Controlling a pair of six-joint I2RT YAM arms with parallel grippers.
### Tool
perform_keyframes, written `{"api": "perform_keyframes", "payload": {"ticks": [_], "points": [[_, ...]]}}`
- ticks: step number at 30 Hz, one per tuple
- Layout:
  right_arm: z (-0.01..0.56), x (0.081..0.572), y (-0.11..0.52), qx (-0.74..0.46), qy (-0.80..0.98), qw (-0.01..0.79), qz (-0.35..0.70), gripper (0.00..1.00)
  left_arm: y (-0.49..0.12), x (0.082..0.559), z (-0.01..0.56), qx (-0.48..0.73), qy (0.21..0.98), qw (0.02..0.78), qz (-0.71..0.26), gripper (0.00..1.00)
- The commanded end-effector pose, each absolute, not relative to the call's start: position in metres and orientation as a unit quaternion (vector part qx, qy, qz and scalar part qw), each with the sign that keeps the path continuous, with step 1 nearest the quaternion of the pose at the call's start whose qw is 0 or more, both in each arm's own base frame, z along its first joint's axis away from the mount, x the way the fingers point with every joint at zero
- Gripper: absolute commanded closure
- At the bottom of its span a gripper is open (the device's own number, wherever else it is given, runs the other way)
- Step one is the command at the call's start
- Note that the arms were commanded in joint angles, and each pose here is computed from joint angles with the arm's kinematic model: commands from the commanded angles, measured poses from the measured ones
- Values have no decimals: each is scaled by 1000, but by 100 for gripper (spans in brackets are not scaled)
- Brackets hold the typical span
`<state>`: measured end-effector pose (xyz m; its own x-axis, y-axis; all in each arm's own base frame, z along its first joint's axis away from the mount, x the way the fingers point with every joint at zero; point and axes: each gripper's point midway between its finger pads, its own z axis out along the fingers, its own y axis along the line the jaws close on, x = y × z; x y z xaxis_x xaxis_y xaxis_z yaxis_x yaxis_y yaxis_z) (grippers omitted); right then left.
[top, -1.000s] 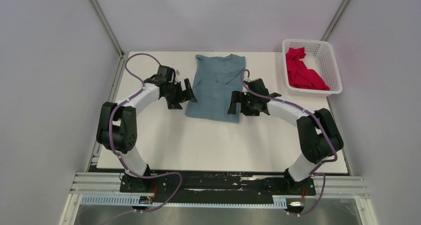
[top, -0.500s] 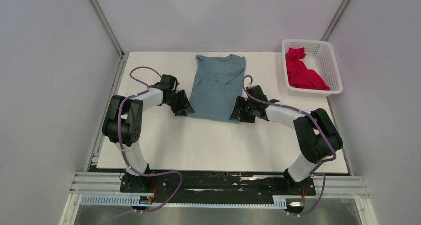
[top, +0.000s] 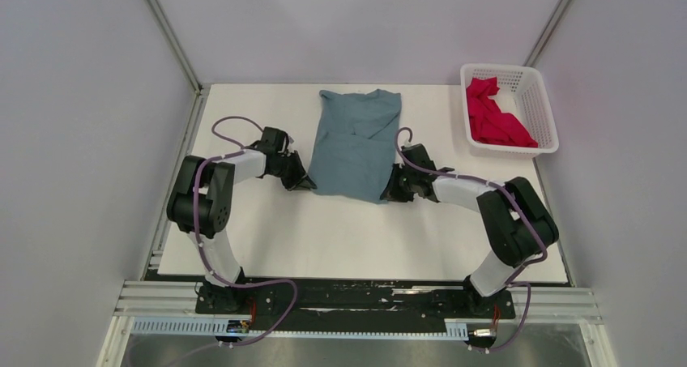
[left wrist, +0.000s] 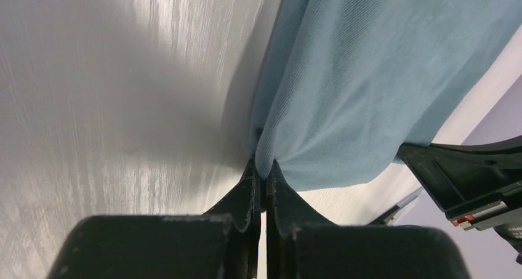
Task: Fold and stack the t-shirts
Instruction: Grab one side of the 2/3 rectangular tshirt with both arms, then fold the long partially folded tshirt into a neat square
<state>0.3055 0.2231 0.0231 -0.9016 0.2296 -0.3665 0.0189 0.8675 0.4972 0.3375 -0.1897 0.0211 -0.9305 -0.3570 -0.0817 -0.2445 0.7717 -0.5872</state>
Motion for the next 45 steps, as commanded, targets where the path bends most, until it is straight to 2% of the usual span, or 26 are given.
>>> {"api": "perform_keyframes", "payload": {"ticks": [1,8,12,13,16,21,27,34,39,45], "points": [[20,263,223,31,951,162,260,100,-179,311,19,-176,937,97,-286,100],[40,167,226,-42,951,59,300,100,-162,212,18,-190,945,85,-252,100],[71,119,230,-89,940,14,329,100,-159,174,46,-186,939,123,-260,100],[79,108,230,-102,937,2,335,100,-159,159,46,-191,942,109,-254,100],[104,77,222,-126,925,-38,355,100,-158,146,76,-187,929,155,-280,100],[133,59,223,-128,908,-64,393,100,-155,131,123,-185,911,188,-317,100],[156,93,221,-131,903,-16,408,100,-174,152,171,-135,885,242,-375,100],[166,164,210,-102,903,28,417,100,-193,222,220,-101,874,311,-361,100],[181,221,196,-71,905,76,413,100,-205,276,221,-95,881,290,-361,100],[187,258,187,-37,900,84,426,100,-219,331,231,-81,878,289,-372,100]]}}
